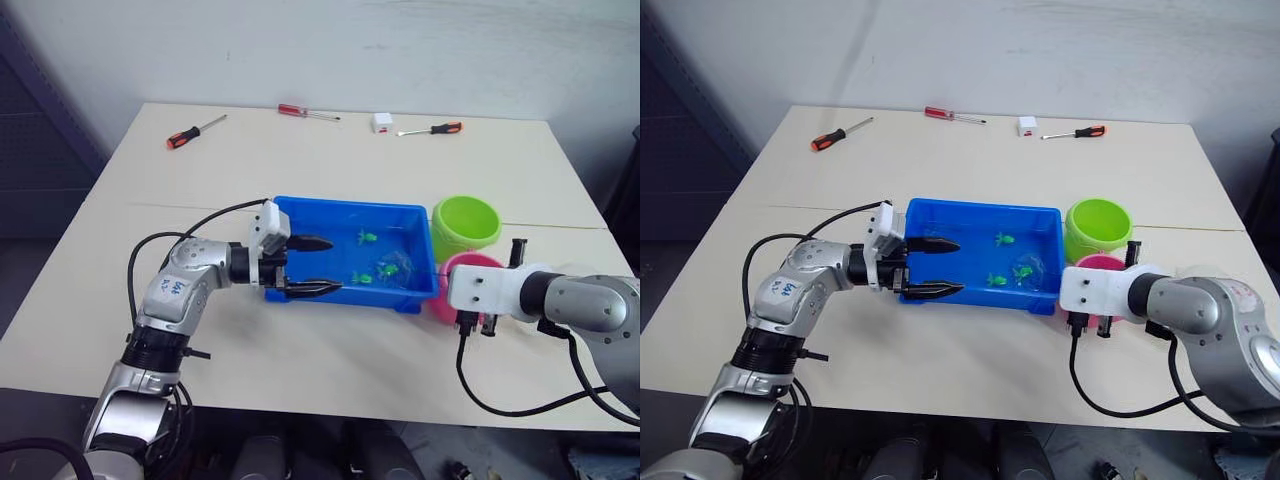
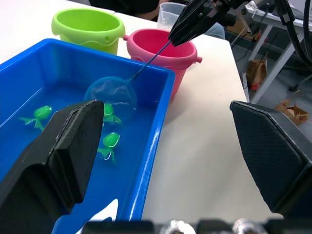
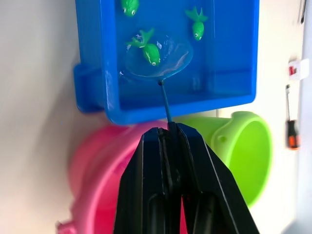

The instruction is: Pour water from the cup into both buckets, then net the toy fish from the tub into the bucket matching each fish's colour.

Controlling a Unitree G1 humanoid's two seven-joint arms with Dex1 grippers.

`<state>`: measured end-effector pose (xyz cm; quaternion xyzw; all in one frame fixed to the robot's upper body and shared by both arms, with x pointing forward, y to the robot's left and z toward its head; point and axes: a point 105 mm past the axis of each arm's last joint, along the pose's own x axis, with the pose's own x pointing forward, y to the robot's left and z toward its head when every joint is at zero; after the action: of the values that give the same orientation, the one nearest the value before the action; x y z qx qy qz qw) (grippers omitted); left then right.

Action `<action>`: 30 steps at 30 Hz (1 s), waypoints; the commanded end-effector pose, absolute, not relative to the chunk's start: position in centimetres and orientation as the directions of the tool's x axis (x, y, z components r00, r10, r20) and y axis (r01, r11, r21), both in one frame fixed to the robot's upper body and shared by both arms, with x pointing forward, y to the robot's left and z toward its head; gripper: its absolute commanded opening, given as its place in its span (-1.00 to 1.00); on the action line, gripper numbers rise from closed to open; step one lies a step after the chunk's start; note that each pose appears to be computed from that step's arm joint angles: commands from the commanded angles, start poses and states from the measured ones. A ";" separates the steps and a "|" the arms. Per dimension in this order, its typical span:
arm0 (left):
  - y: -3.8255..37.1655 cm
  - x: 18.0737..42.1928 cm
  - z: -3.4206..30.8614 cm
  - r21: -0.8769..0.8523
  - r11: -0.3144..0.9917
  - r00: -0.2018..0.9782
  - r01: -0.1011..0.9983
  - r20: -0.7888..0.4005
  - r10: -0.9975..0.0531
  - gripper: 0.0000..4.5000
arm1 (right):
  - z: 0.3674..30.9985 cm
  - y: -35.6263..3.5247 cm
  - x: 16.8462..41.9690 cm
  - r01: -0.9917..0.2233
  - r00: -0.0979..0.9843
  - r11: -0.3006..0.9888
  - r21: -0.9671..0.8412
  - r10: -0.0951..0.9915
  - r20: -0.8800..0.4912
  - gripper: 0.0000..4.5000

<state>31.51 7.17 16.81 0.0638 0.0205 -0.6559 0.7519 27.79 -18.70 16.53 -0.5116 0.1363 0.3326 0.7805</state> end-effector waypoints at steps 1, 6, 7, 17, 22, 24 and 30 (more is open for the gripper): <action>7.1 31.3 17.8 0.115 0.114 0.127 0.987 -0.107 -0.986 0.99 | 17.0 -18.8 27.9 -0.635 0.771 0.453 -0.626 0.412 -0.485 -1.00; 7.3 31.4 17.6 0.115 0.122 0.135 0.986 -0.107 -0.985 0.99 | 16.2 -19.0 27.8 -0.612 0.776 0.714 -0.340 0.458 -0.435 -1.00; 7.3 31.4 17.6 0.115 0.125 0.137 0.986 -0.107 -0.985 0.99 | 16.1 -18.9 27.7 -0.610 0.771 0.741 -0.282 0.472 -0.427 -1.00; 7.7 32.3 18.7 0.099 0.173 0.179 0.980 -0.055 -0.982 0.99 | 18.0 -19.5 26.7 -0.532 0.818 0.843 -0.086 0.485 -0.309 -1.00; 7.1 32.5 20.1 0.081 0.160 0.161 0.984 -0.003 -0.987 0.99 | 20.1 -20.8 26.1 -0.478 0.859 0.877 -0.045 0.456 -0.233 -1.00; 6.9 32.6 20.1 0.086 0.156 0.157 0.984 -0.005 -0.988 0.99 | 20.7 -21.4 25.8 -0.454 0.874 0.891 -0.025 0.439 -0.210 -1.00; 6.1 33.0 20.6 0.102 0.142 0.142 0.985 0.008 -0.990 0.99 | 22.3 -24.8 25.6 -0.324 0.934 0.942 -0.088 0.304 -0.189 -1.00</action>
<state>33.11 6.59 19.47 0.0254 -0.0146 -0.6477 0.7614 25.77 -23.91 21.17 -0.0425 0.1107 0.1836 0.9758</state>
